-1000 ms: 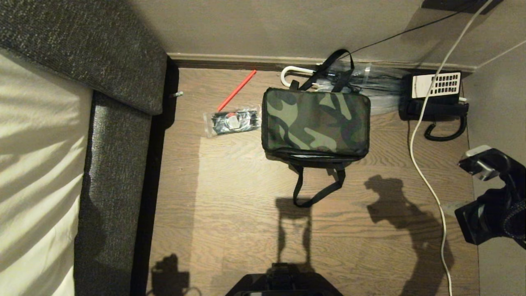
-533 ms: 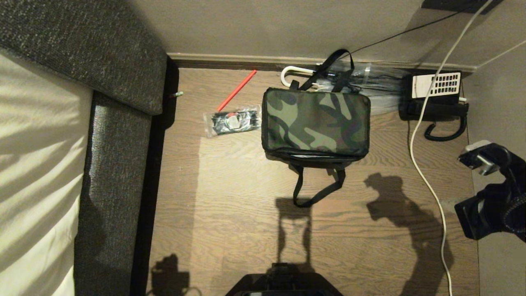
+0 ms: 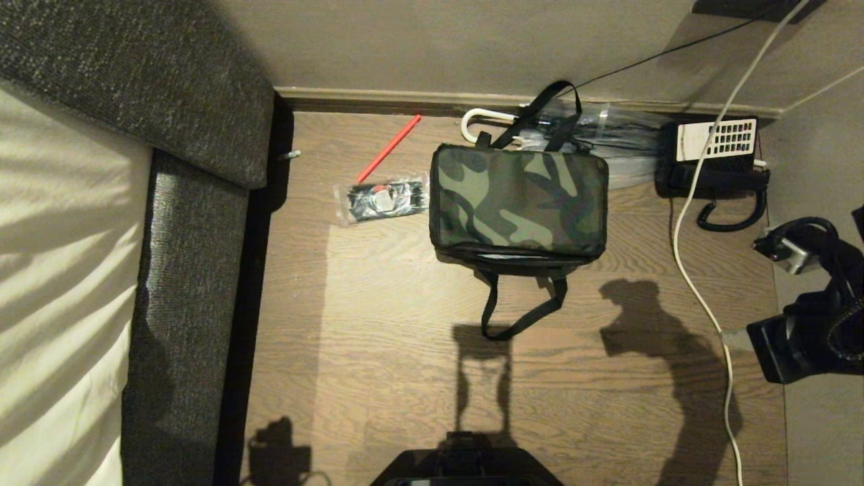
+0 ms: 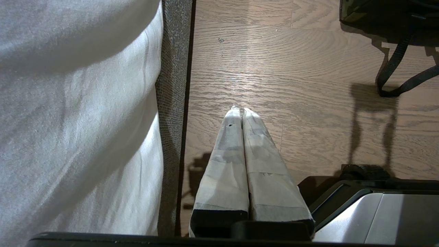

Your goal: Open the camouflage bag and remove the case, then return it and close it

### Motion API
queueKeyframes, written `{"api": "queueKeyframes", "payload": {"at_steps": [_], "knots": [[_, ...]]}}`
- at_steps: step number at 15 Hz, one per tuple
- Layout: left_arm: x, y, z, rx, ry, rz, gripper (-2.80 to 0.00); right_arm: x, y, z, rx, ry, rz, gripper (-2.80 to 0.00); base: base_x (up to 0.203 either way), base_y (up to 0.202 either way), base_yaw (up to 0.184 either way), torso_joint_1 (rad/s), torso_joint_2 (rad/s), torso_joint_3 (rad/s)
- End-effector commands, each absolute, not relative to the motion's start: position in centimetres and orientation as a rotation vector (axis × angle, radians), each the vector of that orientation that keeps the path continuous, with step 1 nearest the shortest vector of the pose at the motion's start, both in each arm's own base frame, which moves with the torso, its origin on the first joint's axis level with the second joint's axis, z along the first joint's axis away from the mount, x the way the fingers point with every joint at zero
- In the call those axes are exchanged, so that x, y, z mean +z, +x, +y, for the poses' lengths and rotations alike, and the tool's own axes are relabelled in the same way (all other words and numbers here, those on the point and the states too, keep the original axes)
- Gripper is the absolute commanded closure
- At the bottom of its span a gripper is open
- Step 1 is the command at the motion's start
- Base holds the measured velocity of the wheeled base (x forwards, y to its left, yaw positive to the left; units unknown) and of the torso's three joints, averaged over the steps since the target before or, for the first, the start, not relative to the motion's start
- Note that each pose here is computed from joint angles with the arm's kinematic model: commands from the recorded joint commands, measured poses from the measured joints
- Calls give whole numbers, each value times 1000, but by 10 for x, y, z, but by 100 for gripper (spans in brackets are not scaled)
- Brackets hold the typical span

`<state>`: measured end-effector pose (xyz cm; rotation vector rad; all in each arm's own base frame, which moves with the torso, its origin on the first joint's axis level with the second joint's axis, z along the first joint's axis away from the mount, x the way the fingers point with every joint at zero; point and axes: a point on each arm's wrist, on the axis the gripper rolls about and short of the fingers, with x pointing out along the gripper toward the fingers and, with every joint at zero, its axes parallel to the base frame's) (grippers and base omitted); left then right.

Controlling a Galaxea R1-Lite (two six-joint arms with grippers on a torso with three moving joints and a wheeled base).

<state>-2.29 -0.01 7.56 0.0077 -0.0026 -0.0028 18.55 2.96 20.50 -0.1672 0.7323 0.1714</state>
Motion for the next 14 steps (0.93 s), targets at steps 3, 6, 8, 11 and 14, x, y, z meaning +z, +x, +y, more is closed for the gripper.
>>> {"api": "queueKeyframes", "payload": {"at_steps": [3,6,8,11,14], "knots": [[75,-23,0,-2,7,-1,0,206,180,29,174,-169,734,0,0,0,0,0,0,0],[75,-23,0,-2,14,3,0,207,181,29,174,-170,734,0,0,0,0,0,0,0],[81,-24,0,-16,22,-14,0,207,181,29,174,-169,732,0,0,0,0,0,0,0],[129,-22,-1,-43,-9,-5,0,205,179,29,190,-166,745,0,0,0,0,0,0,0],[193,26,-3,-126,-108,168,0,207,180,29,198,-161,744,0,0,0,0,0,0,0]]}}
